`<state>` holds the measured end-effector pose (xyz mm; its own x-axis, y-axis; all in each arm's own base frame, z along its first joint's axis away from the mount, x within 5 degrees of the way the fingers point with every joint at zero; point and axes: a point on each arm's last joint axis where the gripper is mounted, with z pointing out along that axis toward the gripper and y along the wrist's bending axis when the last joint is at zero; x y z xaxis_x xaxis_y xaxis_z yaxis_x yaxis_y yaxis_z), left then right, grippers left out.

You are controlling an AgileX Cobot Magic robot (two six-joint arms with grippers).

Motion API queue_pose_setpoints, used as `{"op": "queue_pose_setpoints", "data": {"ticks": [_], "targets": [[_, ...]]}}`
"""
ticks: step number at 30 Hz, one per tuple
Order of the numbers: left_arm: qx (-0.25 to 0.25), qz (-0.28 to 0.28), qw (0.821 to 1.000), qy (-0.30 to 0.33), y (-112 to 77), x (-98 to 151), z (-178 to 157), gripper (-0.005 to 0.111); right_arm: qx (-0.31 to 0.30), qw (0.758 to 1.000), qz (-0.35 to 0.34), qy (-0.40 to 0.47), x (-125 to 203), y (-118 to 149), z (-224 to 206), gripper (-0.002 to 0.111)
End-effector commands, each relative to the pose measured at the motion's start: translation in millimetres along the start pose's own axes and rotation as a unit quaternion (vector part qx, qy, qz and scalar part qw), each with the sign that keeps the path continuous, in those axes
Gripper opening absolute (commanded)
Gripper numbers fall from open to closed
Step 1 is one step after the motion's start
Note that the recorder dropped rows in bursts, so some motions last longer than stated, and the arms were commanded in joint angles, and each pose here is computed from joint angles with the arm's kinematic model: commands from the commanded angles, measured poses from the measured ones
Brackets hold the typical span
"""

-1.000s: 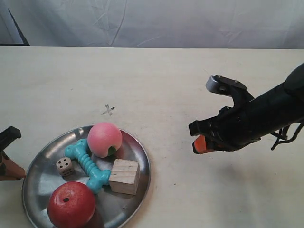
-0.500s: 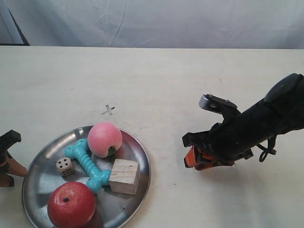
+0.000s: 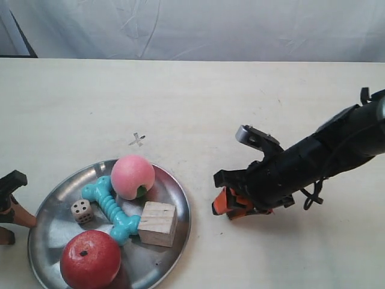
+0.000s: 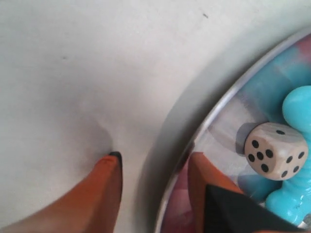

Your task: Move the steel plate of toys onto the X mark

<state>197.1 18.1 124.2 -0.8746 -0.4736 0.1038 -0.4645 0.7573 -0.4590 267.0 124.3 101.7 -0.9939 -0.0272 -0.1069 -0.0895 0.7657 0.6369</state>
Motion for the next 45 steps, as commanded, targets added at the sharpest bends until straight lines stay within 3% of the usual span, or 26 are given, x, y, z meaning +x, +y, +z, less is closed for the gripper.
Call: {"op": "queue_pose_setpoints", "data": {"ticks": [1, 16, 27, 29, 32, 35, 38, 45], "targets": [[0.001, -0.006, 1.0, -0.004, 1.4, 0, 0, 0.042, -0.01, 1.0, -0.025, 0.016, -4, 16, 22, 0.039], [0.004, -0.004, 1.0, -0.013, 1.9, 0, 2, 0.042, 0.005, 1.0, -0.027, 0.01, -10, 33, 46, 0.039], [-0.018, 0.039, 0.998, 0.042, -9.6, 10, 28, 0.042, 0.013, 0.999, -0.019, 0.024, -8, 32, 46, 0.039], [-0.018, 0.039, 0.998, 0.043, -9.4, 10, 28, 0.038, 0.017, 0.999, -0.021, 0.028, -7, 31, 46, 0.039], [-0.018, 0.039, 0.998, 0.043, -9.4, 10, 28, 0.019, 0.017, 0.999, -0.017, 0.028, -7, 31, 46, 0.038], [-0.018, 0.041, 0.998, 0.043, -9.4, 10, 28, 0.0, 0.017, 0.999, -0.015, 0.028, -7, 31, 46, 0.022], [-0.018, 0.041, 0.998, 0.042, -9.4, 9, 28, 0.0, 0.017, 0.999, -0.015, 0.028, -7, 31, 46, -0.001], [-0.008, 0.046, 0.998, 0.035, -15.8, 2, 25, 0.0, 0.013, 0.999, -0.019, 0.023, -12, 35, 45, -0.001]]}}
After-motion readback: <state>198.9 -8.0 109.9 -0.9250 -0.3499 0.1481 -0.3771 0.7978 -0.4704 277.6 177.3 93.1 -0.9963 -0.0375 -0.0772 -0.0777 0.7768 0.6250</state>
